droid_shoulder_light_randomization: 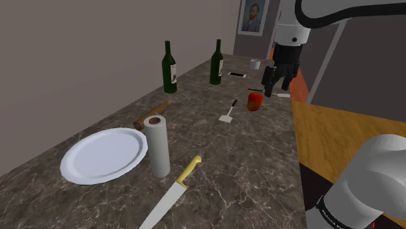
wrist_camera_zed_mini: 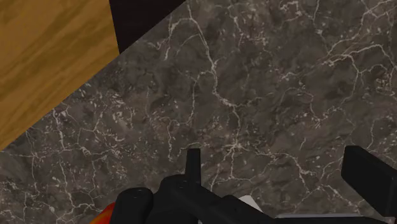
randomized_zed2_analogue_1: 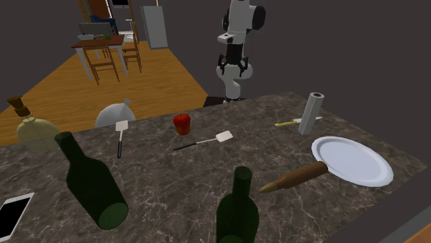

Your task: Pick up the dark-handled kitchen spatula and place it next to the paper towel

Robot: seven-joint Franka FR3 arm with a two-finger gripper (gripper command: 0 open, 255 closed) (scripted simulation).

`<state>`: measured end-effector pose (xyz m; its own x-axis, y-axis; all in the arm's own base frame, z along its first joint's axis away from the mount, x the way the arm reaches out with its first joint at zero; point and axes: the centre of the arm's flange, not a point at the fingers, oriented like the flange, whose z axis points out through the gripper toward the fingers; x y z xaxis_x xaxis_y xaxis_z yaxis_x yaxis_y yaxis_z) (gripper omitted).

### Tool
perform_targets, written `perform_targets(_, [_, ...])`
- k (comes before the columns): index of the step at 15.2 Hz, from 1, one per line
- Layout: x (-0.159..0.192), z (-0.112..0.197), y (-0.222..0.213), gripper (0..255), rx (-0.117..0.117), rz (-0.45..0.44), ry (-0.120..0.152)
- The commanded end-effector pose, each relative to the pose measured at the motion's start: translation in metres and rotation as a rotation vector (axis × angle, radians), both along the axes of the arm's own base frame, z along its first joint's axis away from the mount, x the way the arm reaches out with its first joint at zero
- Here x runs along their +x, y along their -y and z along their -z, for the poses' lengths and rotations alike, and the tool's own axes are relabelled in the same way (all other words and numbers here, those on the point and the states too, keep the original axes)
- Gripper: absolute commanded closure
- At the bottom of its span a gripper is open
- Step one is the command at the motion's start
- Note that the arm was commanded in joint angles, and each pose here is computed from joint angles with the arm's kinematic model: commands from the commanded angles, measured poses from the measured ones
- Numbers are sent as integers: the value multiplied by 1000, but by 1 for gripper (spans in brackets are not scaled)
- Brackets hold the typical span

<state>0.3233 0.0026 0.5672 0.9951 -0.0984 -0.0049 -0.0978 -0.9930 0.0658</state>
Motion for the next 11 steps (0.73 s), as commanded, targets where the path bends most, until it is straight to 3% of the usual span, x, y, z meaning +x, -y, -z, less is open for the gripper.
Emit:
perform_targets(1, [0, 0, 0, 0, 0, 0, 0])
perform_targets(11, [108, 72, 9, 0, 6, 353, 36])
